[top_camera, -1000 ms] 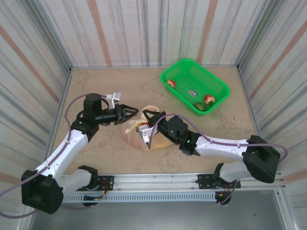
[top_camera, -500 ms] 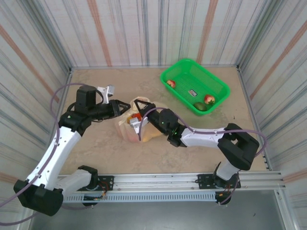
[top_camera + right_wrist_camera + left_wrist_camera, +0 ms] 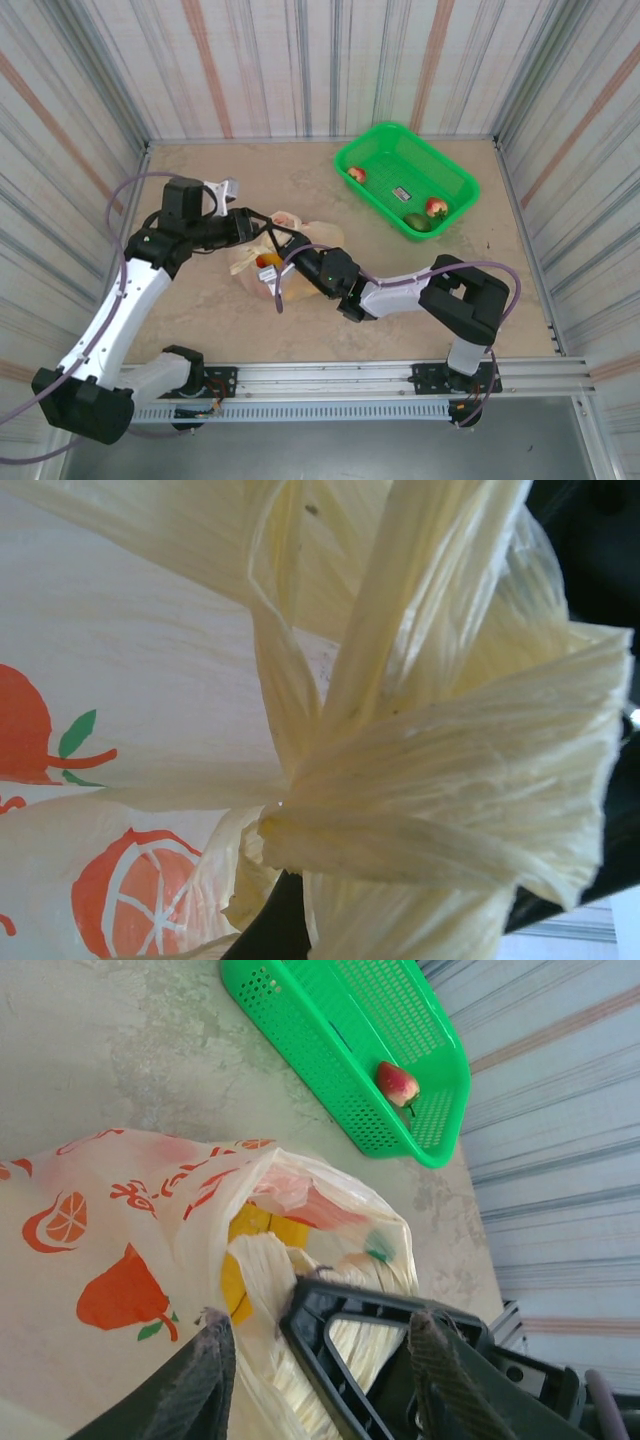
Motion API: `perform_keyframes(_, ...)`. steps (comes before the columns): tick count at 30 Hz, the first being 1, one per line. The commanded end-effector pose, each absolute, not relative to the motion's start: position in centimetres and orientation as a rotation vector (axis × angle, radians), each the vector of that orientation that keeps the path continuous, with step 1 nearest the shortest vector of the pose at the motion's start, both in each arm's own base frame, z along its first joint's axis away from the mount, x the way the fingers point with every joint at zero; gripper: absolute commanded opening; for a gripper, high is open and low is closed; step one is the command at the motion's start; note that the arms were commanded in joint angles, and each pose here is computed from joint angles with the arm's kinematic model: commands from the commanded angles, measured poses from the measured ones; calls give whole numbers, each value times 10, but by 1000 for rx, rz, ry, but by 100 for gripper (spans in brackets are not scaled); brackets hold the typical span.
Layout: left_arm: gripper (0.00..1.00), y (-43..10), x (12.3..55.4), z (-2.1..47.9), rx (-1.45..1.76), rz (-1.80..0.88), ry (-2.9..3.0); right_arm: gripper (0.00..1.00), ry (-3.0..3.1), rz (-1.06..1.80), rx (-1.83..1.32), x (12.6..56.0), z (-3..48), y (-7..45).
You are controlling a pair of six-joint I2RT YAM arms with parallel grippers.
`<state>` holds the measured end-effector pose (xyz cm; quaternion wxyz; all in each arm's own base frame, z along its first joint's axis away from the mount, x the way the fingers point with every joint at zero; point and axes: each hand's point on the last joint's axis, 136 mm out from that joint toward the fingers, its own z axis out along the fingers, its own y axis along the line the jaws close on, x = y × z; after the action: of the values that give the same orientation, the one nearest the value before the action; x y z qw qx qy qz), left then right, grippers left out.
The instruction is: Place the fake fruits into the plastic bag and tie a complex knot
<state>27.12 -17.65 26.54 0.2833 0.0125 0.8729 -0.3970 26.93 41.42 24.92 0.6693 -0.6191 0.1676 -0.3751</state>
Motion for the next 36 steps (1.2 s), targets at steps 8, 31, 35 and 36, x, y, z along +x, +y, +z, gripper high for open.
perform_keyframes(8, 45, -182, 280, 247, -137, -1334, 2325, 0, 363, -871, -1352, 256, 246, 416)
perform_keyframes(31, 0, -182, 284, 267, -165, -1523, 2167, 0, 358, -874, -1352, 251, 242, 416)
perform_keyframes(35, 0, -182, 284, 278, -138, -1525, 2131, 0, 366, -878, -1363, 253, 237, 415)
perform_keyframes(36, 1, -182, 284, 279, -132, -1527, 2130, 0, 367, -880, -1366, 254, 235, 414)
